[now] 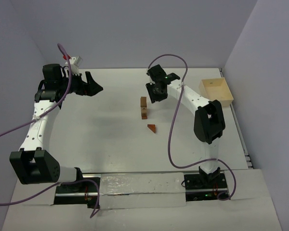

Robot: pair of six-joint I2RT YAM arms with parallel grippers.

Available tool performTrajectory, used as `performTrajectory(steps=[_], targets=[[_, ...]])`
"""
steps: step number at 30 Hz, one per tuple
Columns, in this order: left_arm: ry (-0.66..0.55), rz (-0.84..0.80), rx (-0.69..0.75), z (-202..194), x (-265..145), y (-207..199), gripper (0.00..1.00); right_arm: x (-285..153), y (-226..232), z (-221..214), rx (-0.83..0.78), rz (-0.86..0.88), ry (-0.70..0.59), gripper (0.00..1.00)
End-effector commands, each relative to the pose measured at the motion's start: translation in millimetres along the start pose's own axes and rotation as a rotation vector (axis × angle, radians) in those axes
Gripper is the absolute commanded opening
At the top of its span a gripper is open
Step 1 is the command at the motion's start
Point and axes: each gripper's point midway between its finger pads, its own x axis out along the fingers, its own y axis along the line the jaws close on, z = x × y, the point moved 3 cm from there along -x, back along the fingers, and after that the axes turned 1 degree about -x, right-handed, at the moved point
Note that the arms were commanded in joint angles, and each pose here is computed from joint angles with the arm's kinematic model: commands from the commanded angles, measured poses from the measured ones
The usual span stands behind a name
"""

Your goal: Build the wood block tower

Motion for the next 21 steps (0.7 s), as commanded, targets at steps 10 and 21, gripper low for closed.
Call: performTrajectory(steps=[10, 21], targets=[[-0.034, -0.015, 0.041, 9.6, -8.4, -10.3, 0.99, -23.1, 2.5, 50.1, 0.030, 0.027, -0.128, 0.54], [-0.037, -0.016, 0.039, 10.1, -8.8, -10.6, 0.99, -18.0, 3.6, 43.0, 0.023, 0.032, -0.105, 0.59]])
